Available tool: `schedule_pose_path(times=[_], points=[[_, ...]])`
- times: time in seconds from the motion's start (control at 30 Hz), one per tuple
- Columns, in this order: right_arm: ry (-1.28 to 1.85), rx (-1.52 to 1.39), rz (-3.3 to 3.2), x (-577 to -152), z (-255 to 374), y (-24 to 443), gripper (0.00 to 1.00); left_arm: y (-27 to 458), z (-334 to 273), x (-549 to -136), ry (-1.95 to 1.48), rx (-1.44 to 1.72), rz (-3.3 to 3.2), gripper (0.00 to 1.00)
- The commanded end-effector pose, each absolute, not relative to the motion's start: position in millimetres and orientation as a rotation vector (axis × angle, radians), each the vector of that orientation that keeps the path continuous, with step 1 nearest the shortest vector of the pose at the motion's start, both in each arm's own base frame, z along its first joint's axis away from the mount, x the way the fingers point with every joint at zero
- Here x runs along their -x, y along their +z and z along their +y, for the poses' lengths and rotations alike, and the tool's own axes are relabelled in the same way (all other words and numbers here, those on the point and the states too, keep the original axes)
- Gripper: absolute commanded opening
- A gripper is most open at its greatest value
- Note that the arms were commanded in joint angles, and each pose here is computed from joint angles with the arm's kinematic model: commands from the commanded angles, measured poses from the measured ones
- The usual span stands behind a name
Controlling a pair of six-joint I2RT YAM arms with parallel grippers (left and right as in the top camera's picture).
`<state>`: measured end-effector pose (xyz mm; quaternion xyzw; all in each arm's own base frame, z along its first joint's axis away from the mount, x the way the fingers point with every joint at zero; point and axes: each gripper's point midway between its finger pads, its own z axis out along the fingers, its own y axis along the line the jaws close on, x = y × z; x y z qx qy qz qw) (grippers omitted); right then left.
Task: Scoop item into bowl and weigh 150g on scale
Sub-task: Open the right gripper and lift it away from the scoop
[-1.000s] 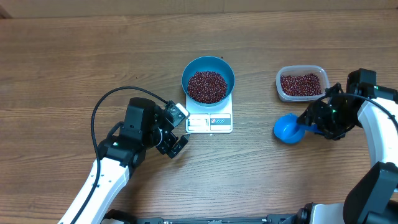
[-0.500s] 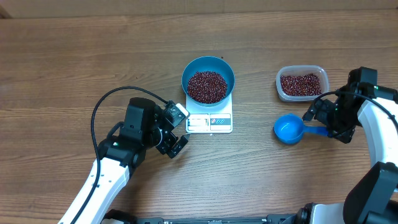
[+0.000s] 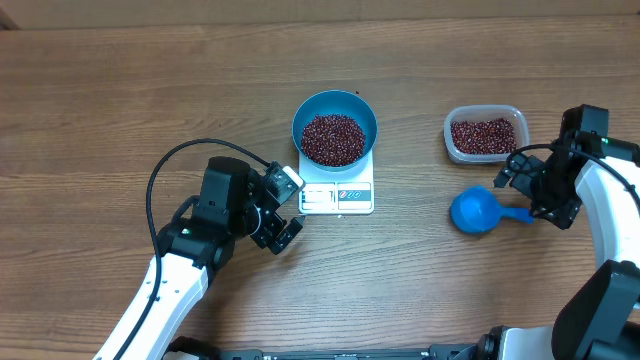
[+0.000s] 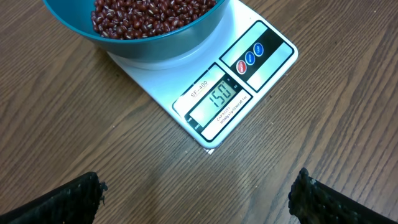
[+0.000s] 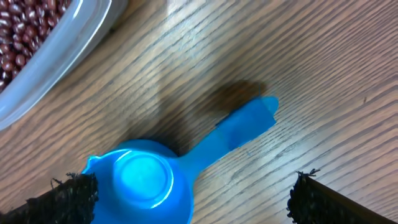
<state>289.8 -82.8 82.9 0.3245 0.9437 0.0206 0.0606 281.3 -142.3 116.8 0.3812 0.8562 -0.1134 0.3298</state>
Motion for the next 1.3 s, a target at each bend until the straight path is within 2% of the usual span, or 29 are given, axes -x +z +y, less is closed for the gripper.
schedule_pose_path(times=[0.0, 0.23, 0.37, 0.57, 0.87, 1.1, 1.27], points=[[0.037, -0.997, 2.79, -303.4, -91.8, 94.2, 1.0, 112.4, -140.9, -280.6, -0.291, -1.016, 2.243, 1.0], [0.187, -0.877, 2.749, -327.1, -78.7, 127.9, 0.97, 112.4, -140.9, -280.6, -0.291, -1.016, 2.243, 1.0], [0.226, -0.754, 2.697, -337.9, -69.2, 181.5, 0.97, 112.4, -140.9, -280.6, -0.291, -1.016, 2.243, 1.0], [0.275, -0.484, 2.608, -332.7, -40.2, 257.9, 0.97, 112.4, -140.9, -280.6, -0.291, -1.016, 2.243, 1.0], [0.355, -0.233, 2.431, -281.3, 10.4, 347.7, 1.0, 112.4, -140.9, -280.6, -0.291, -1.016, 2.243, 0.99], [0.435, -0.216, 2.418, -224.1, 29.4, 362.4, 1.0, 112.4, -140.9, -280.6, -0.291, -1.016, 2.243, 1.0], [0.434, -0.215, 2.416, -210.3, 31.0, 364.0, 1.0, 112.4, -140.9, -280.6, -0.291, -1.016, 2.243, 1.0]])
